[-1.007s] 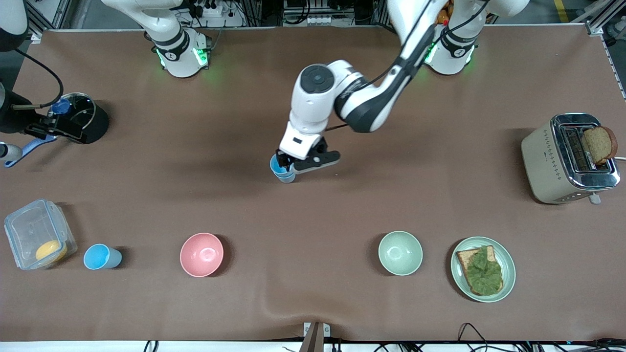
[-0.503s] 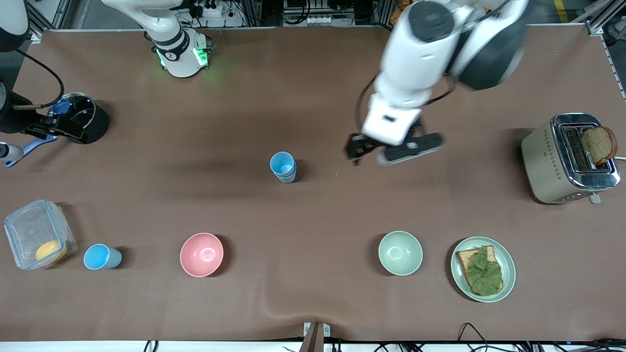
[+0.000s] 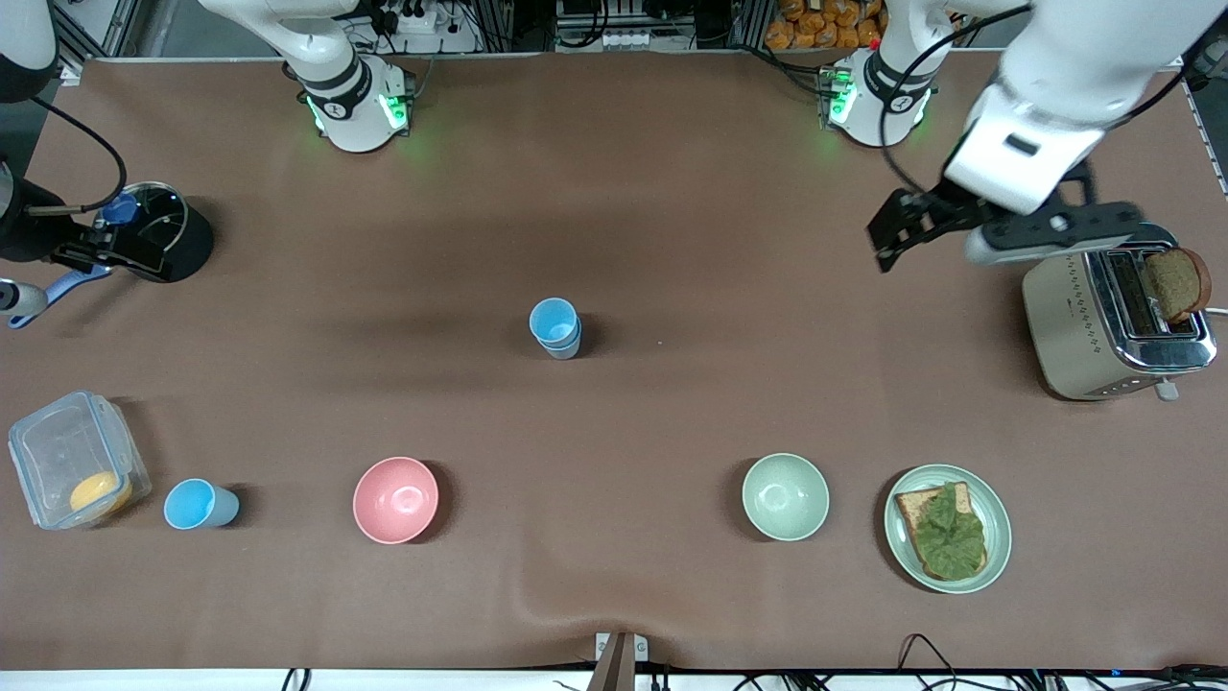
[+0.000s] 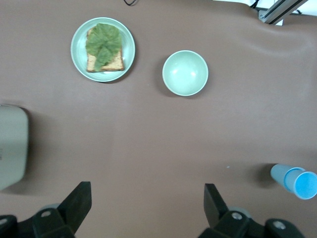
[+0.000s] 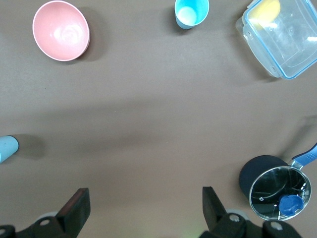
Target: Stack blue cups with both arms
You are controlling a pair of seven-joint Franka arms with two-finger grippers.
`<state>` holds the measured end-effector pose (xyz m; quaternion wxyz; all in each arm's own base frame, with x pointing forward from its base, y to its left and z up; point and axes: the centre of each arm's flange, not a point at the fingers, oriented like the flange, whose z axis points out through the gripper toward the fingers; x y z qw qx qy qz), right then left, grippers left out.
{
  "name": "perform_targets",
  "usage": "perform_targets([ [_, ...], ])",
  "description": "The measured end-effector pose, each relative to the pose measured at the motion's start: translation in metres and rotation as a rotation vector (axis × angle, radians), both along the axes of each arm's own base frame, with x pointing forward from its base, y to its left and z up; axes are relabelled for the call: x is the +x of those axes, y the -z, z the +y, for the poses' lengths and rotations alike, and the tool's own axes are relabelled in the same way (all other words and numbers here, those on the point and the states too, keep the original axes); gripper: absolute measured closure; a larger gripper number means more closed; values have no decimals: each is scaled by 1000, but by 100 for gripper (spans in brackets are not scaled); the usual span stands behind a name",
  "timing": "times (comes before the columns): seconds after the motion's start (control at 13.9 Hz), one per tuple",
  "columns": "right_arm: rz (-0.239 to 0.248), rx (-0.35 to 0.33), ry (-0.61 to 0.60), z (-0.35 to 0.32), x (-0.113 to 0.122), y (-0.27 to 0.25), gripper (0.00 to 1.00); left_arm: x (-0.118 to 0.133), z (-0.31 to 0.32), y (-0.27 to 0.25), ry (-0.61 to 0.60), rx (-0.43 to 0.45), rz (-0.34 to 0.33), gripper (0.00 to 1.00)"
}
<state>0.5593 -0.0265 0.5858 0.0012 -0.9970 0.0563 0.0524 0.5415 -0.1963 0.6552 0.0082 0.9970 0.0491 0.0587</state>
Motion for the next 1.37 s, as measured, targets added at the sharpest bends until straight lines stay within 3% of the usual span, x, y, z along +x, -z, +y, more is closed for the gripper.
perform_targets([
  [0.5, 7, 0, 2, -1, -1, 1, 0, 15, 118, -4, 63, 34, 39, 0],
  [0.93, 9, 0, 2, -1, -1, 1, 0, -2, 116, -7, 69, 43, 105, 0],
  [1.37, 9, 0, 2, -1, -1, 1, 0, -2, 116, -4, 68, 19, 118, 0],
])
